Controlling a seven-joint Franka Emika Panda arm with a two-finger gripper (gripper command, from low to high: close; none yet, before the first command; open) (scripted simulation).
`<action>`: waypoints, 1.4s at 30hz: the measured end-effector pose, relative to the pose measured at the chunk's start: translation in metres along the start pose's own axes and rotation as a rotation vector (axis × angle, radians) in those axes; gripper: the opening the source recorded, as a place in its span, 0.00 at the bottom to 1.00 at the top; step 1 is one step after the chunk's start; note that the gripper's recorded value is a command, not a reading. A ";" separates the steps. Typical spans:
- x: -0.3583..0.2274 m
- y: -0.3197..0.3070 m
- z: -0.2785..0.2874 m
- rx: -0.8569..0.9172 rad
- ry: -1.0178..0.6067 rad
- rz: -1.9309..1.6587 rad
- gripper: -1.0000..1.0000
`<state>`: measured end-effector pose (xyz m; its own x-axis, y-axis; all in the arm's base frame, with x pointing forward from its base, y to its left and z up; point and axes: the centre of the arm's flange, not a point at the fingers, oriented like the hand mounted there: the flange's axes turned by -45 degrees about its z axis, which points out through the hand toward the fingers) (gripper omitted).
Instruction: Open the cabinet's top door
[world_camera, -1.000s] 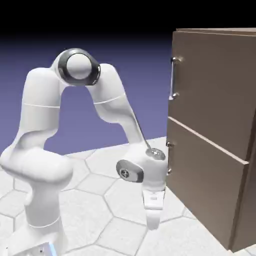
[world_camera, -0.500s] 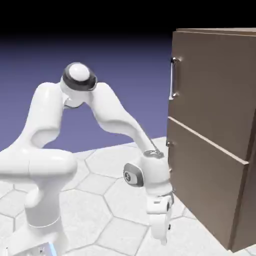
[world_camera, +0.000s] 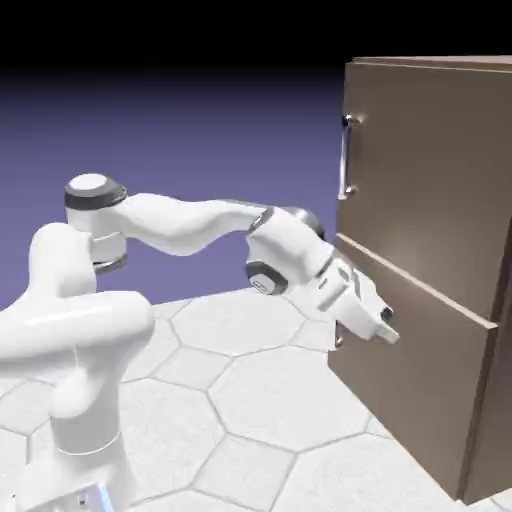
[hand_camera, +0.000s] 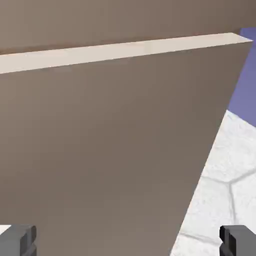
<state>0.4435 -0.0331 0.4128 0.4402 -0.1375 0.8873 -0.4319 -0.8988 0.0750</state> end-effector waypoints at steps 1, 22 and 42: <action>0.011 -0.015 -0.014 0.041 0.055 -0.013 0.50; 0.083 -0.103 -0.138 0.489 0.483 -0.042 0.00; 0.033 0.056 -0.210 0.931 0.474 -0.153 0.00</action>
<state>0.2678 -0.0006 0.5418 0.0000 0.0000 1.0000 0.4652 -0.8852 0.0000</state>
